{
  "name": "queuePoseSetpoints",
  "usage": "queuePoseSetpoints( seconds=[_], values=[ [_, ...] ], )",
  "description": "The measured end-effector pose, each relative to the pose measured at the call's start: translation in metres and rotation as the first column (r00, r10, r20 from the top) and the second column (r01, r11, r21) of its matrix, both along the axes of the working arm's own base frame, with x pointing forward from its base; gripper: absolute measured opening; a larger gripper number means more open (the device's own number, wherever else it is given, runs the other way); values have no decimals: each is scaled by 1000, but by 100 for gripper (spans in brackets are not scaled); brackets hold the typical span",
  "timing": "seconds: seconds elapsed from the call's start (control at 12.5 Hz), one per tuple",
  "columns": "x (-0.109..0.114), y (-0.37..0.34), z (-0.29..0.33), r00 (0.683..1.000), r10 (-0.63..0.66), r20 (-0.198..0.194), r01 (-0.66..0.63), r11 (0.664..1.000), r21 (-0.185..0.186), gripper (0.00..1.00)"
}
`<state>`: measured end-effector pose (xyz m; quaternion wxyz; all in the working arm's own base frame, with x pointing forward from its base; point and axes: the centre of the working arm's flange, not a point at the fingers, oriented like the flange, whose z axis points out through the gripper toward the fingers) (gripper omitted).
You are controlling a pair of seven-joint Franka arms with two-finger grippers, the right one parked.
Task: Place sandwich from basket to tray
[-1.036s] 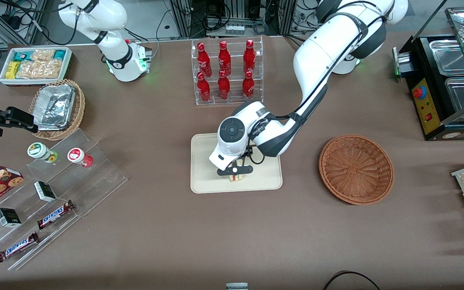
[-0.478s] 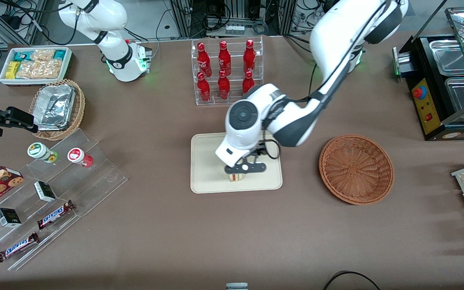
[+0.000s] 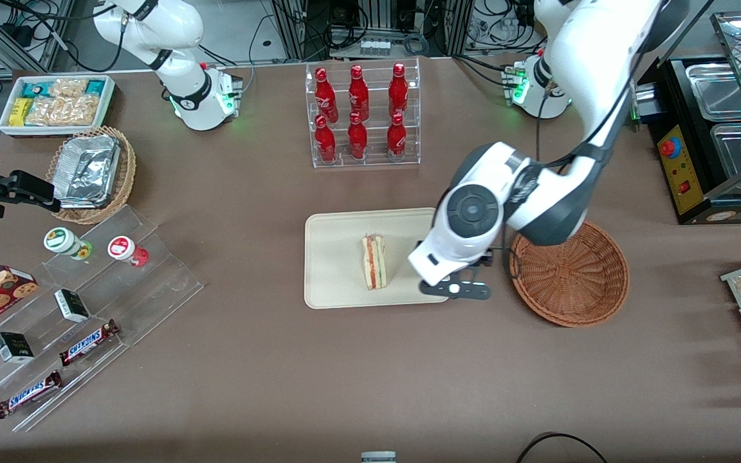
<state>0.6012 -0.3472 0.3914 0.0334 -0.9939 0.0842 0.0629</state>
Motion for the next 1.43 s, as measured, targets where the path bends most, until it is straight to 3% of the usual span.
queuePoseSetpoints(
  seconds=[0.24,0.88,1.12,1.43],
  values=[
    [-5,56,18,1000,13,1,-13,999,37,100],
    [-8,100,51,999,24,25,-25,999,39,100],
    [-14,141,76,1000,-19,-9,19,1000,20,100],
    [-40,198,124,997,-25,-78,26,1000,11,100]
  ],
)
